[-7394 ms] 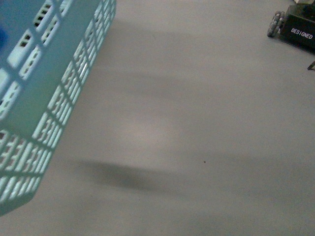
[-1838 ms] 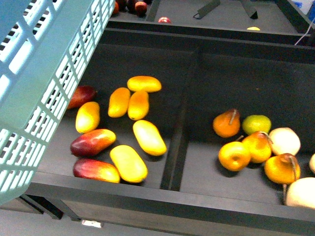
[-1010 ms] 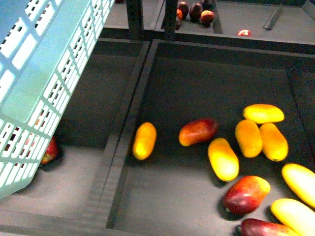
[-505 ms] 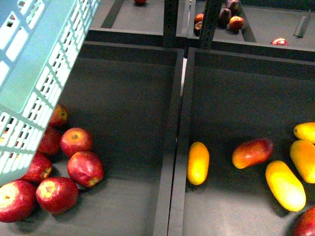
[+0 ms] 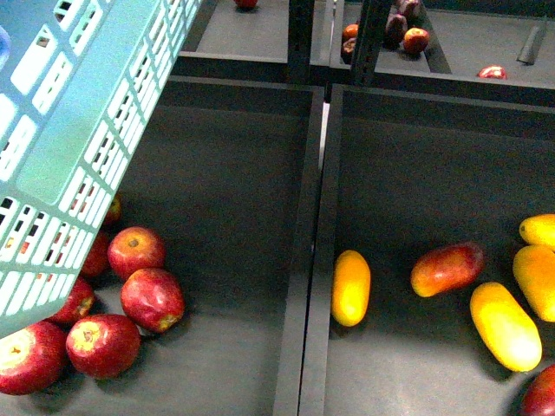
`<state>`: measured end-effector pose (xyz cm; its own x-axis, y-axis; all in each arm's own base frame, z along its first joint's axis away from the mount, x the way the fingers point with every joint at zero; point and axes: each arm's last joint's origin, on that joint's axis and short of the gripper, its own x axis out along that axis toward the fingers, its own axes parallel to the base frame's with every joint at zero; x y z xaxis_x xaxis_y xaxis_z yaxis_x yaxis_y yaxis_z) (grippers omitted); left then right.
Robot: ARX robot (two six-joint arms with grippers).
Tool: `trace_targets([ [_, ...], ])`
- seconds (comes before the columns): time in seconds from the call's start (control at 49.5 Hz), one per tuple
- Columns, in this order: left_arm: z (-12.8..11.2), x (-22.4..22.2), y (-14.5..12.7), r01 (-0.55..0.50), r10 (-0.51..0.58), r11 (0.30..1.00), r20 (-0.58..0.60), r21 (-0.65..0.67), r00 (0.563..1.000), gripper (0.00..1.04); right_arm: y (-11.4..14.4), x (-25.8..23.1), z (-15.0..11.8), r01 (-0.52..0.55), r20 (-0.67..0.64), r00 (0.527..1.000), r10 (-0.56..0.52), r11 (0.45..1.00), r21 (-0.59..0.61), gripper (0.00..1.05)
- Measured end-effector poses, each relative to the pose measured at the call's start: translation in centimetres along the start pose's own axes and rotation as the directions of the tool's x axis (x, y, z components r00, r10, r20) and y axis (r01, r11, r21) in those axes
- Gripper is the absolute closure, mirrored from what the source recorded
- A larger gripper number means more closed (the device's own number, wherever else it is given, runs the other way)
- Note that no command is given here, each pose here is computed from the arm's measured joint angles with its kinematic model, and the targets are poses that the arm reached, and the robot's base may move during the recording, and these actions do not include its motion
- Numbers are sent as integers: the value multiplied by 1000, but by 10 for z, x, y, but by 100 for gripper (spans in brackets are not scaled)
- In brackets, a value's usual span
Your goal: Pick mango and avocado into basket
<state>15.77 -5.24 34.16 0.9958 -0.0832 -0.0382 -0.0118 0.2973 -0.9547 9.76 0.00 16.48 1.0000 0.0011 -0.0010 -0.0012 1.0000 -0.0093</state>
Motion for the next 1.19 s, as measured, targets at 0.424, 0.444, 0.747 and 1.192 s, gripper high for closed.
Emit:
trace_targets([
  [0.424, -89, 67, 16, 238, 388, 470, -441, 850, 809, 97, 0, 0, 0, 0, 0, 1000, 0, 1000, 0, 8],
  [0.444, -94, 71, 18, 264, 386, 466, -462, 844, 798, 97, 0, 0, 0, 0, 0, 1000, 0, 1000, 0, 8],
  [0.747, -152, 93, 32, 411, 361, 527, -634, 744, 684, 97, 0, 0, 0, 1, 0, 1000, -1, 1000, 0, 8],
  [1.192, -147, 96, 30, 352, 398, 473, -553, 808, 732, 97, -1, 1, 0, 131, -47, 991, -129, 990, 51, 8],
])
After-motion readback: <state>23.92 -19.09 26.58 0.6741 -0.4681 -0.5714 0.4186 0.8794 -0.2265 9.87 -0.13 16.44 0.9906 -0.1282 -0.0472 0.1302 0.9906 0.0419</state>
